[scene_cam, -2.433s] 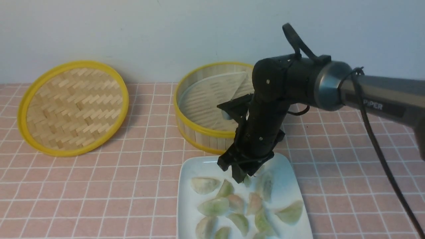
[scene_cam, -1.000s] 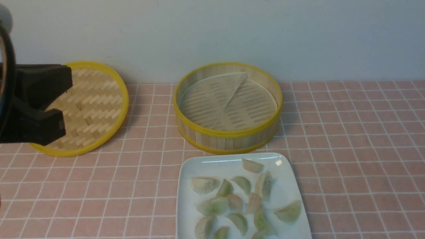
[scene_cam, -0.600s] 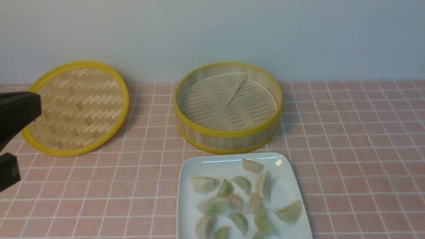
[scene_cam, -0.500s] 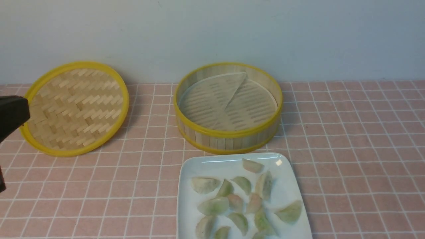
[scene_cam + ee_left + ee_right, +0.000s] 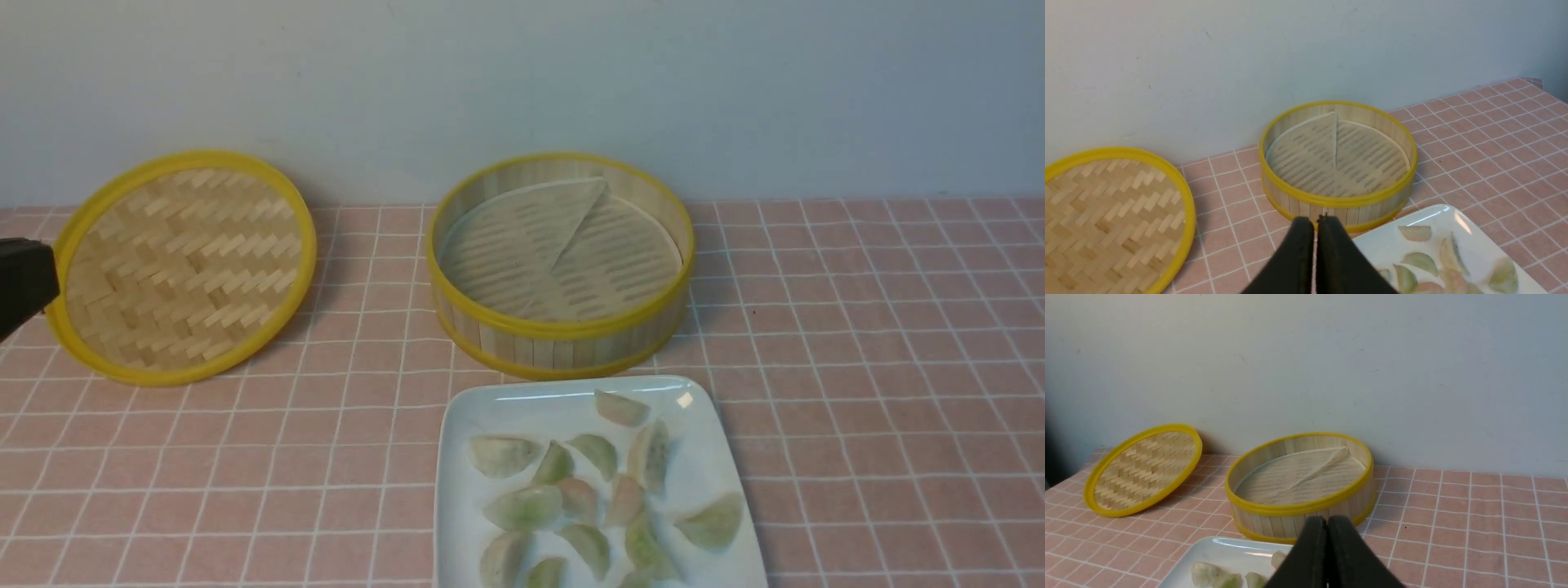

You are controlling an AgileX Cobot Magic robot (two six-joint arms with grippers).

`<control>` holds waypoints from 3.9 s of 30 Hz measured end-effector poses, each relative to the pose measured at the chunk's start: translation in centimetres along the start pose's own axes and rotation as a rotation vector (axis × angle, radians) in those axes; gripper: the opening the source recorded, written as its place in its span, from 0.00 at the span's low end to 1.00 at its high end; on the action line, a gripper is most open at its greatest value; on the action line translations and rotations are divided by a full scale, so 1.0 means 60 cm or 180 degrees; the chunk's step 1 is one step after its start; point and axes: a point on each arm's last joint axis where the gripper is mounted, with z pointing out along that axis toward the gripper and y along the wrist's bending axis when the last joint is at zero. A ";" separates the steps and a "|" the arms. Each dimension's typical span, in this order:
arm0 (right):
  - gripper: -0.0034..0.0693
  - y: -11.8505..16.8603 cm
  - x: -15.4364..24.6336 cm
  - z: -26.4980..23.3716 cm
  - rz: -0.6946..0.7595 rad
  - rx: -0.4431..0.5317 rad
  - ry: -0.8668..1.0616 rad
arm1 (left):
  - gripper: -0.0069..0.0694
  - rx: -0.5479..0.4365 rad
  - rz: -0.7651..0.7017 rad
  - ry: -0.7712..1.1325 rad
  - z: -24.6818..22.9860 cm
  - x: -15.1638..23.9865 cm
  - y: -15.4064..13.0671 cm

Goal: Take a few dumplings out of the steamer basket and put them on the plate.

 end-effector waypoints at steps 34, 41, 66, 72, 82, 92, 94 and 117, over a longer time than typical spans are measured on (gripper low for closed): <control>0.03 0.000 0.000 0.000 -0.0003 0.0005 0.0010 | 0.08 -0.1093 -0.0324 0.0029 0.028 0.371 0.054; 0.03 0.000 0.000 0.000 -0.0003 0.0005 0.0010 | 0.08 -0.1091 -0.0329 0.0035 0.029 0.372 0.054; 0.03 0.005 0.045 0.037 -0.0013 0.0235 -0.0318 | 0.08 -0.1090 -0.0332 0.0037 0.029 0.372 0.054; 0.03 -0.022 0.142 0.077 0.0175 0.0716 -0.0351 | 0.08 -0.1090 -0.0333 0.0037 0.029 0.372 0.054; 0.03 -0.043 0.193 0.080 0.0142 0.1163 0.0111 | 0.08 -0.1089 -0.0335 0.0036 0.029 0.372 0.054; 0.03 -0.042 0.197 0.080 -0.0132 0.1152 0.0257 | 0.08 -0.1089 -0.0335 0.0039 0.029 0.372 0.054; 0.03 -0.042 0.197 0.080 -0.0143 0.1136 0.0267 | 0.08 -0.1088 -0.0335 0.0039 0.029 0.372 0.054; 0.03 -0.040 0.198 0.080 -0.0175 0.1097 0.0293 | 0.08 -0.1088 -0.0331 0.0040 0.029 0.372 0.054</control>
